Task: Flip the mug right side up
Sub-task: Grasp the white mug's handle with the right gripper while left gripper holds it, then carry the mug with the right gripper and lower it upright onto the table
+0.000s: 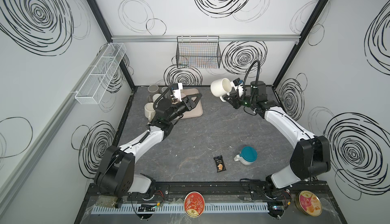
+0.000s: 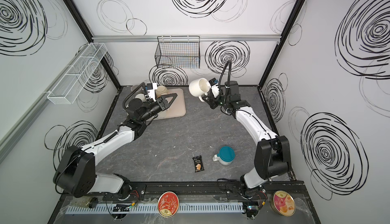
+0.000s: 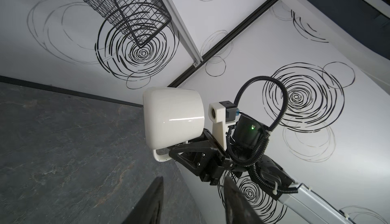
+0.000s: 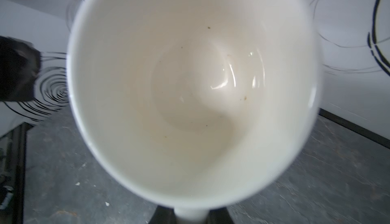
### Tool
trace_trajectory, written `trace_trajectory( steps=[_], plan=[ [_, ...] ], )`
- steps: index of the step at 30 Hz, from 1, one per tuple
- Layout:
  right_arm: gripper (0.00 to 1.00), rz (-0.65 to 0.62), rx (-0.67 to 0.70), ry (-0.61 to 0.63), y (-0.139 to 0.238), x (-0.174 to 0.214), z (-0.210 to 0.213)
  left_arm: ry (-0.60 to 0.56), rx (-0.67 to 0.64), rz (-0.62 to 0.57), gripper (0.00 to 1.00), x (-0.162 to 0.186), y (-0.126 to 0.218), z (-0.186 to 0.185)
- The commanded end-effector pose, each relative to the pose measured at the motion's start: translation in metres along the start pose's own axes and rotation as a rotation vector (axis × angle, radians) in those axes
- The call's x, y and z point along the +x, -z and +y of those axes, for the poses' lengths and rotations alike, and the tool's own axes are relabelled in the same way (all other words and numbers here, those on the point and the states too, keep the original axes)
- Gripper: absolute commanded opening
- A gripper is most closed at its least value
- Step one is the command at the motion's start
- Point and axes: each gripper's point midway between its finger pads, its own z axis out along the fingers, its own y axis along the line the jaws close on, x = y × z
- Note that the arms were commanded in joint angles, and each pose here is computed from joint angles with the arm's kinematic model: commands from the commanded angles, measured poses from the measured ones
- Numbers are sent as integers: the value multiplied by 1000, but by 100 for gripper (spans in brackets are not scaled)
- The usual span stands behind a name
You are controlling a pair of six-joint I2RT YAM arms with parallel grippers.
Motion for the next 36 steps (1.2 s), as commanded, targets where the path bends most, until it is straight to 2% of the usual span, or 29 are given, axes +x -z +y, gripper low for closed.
trace_trajectory(
  steps=[1, 6, 11, 18, 36],
  plan=[
    [0, 90, 83, 221, 12, 11, -33, -32, -56, 38, 49, 9, 6, 14],
    [0, 188, 108, 148, 14, 44, -81, -35, -97, 66, 49, 14, 11, 25],
    [0, 398, 190, 116, -5, 81, -130, -32, -123, 70, 49, 18, 15, 35],
    [0, 558, 184, 103, -39, 109, -172, -16, -151, 85, 49, 23, 13, 51],
    [0, 561, 200, 168, -91, 122, -214, 30, -160, 107, 46, 26, -26, 82]
  ],
)
